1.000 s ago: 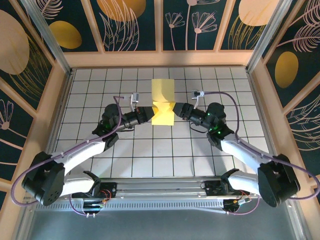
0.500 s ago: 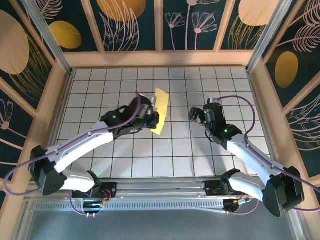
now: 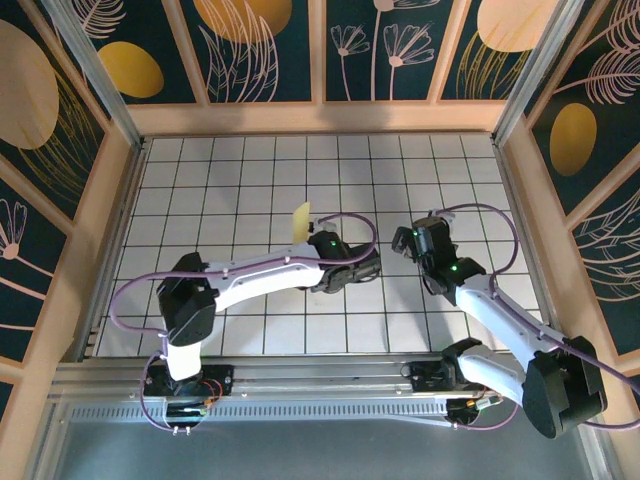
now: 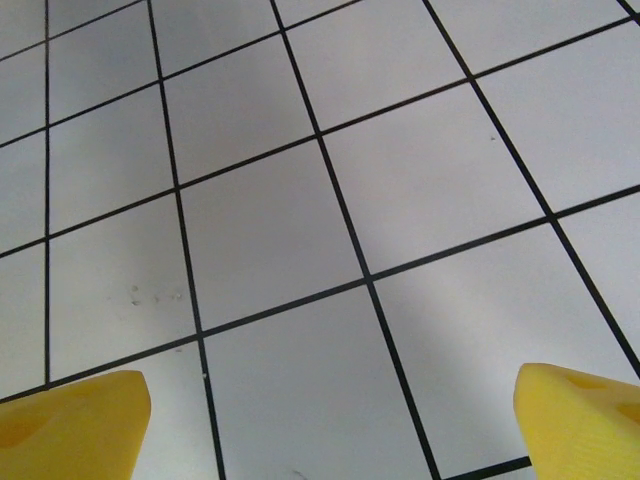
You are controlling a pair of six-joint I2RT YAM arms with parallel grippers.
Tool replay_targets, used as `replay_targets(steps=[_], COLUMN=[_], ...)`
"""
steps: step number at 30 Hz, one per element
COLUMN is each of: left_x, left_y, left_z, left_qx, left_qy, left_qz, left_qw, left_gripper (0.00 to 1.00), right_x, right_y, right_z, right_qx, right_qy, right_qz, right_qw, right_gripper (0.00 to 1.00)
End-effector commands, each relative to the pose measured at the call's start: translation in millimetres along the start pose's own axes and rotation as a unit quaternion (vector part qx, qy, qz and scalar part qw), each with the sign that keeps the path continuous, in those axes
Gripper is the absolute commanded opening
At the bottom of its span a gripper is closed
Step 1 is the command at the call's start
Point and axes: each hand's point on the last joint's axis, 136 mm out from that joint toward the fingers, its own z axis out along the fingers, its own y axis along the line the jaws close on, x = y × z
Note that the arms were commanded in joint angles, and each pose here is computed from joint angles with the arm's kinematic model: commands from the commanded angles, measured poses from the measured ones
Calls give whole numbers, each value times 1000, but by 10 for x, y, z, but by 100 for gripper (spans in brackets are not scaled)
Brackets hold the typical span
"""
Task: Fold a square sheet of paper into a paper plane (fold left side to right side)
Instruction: Turn over the paper at the center of the table.
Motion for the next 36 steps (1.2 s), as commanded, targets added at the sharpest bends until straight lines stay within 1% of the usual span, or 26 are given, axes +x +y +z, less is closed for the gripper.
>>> replay_targets(steps=[1, 3, 6, 10, 16, 21, 26, 32, 36], left_x=[85, 198, 344, 386, 429, 333, 203, -134, -341], left_y=[96, -62, -339, -632, -930, -1061, -1206, -1328, -1300], left_z=[85, 192, 318, 376, 461, 485, 492, 299, 155], left_qx=[-52, -38, 5, 55, 114, 173, 254, 366, 426], left_qy=[4, 25, 52, 68, 104, 115, 126, 110, 91], left_qz=[-6, -4, -13, -23, -39, -77, -120, -156, -170], left_qw=[999, 999, 999, 996, 987, 975, 951, 911, 884], left_gripper=[0, 0, 0, 0, 0, 13, 25, 39, 52], right_x=[-43, -33, -18, 25, 57, 63, 93, 163, 241], right_y=[-55, -62, -68, -62, -26, 9, 87, 240, 391], right_z=[-4, 5, 22, 38, 42, 34, 13, -58, -121], right_qx=[-2, -6, -10, -20, -36, -45, -66, -110, -154], right_qy=[-20, -18, -15, -7, 0, 7, 24, 58, 87], right_qz=[18, 21, 22, 28, 32, 32, 30, 29, 39], right_qw=[1000, 1000, 1000, 999, 999, 998, 997, 992, 983], right_gripper=[93, 93, 93, 93, 93, 93, 93, 93, 93])
